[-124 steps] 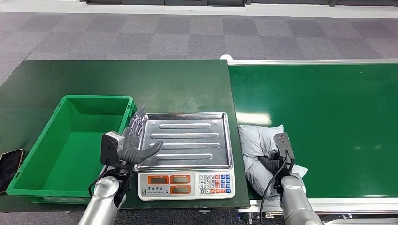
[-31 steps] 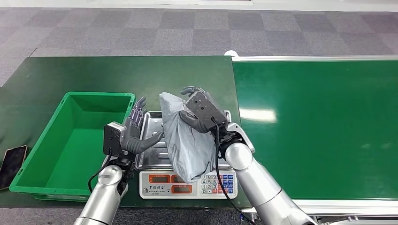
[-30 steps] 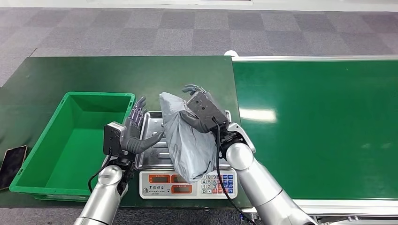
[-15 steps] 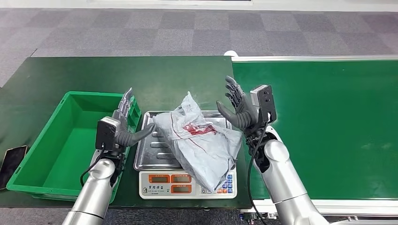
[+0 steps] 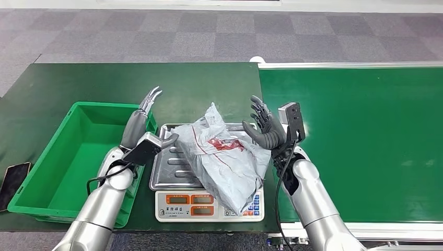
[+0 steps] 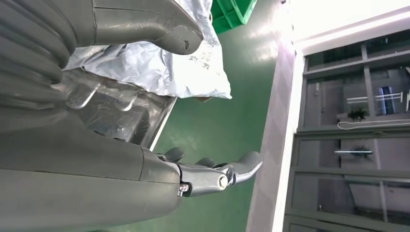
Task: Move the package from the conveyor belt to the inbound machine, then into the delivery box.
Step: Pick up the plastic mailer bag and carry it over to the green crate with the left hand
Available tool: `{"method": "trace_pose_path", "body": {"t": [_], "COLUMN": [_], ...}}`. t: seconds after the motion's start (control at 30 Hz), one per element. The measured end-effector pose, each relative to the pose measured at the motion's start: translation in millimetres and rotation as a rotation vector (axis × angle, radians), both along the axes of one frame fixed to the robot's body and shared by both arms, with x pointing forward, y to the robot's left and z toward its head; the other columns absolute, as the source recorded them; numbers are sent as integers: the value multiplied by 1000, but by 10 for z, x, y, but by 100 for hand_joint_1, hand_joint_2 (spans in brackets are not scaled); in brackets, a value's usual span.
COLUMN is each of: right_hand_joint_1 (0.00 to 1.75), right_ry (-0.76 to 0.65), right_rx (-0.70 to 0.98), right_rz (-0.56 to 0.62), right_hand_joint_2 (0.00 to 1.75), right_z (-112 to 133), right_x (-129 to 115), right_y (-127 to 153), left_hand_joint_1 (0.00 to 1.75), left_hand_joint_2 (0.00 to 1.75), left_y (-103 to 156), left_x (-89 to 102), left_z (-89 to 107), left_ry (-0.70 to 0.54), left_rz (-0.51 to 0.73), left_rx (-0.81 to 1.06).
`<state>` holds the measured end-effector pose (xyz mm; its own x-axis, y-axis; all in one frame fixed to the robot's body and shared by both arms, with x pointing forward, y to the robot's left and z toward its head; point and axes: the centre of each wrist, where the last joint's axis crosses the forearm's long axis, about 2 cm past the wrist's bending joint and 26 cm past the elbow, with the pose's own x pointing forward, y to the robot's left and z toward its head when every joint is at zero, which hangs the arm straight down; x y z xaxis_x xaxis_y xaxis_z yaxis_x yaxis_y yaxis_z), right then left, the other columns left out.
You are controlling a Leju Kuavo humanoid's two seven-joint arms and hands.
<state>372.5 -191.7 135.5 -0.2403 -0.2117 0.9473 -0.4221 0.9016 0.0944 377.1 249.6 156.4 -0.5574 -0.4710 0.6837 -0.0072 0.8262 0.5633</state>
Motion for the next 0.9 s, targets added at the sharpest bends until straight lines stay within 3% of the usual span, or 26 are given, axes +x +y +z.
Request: {"method": "trace_pose_path", "body": {"t": [0.3, 0.47, 0.7, 0.83, 0.9], "right_hand_joint_1": [0, 0, 0, 0, 0], "right_ry": [-14, -20, -32, -37, -37], "right_rx": [28, 53, 65, 76, 83], "right_rz": [28, 18, 13, 5, 3], "right_hand_joint_2": [175, 175, 175, 175, 175], "right_z": [46, 80, 178, 198, 205], "right_x": [66, 83, 143, 152, 151], "right_y": [37, -7, -53, -79, -89], "left_hand_joint_1": [0, 0, 0, 175, 175], "left_hand_joint_2": [175, 175, 175, 175, 175], "left_y": [-392, -472, -560, -641, -702], "left_x": [343, 506, 583, 603, 598], "left_z": [21, 112, 175, 245, 290], "left_ry": [51, 61, 80, 117, 137], "left_rz": [-374, -462, -560, -633, -681], "left_rx": [495, 670, 831, 837, 816]}}
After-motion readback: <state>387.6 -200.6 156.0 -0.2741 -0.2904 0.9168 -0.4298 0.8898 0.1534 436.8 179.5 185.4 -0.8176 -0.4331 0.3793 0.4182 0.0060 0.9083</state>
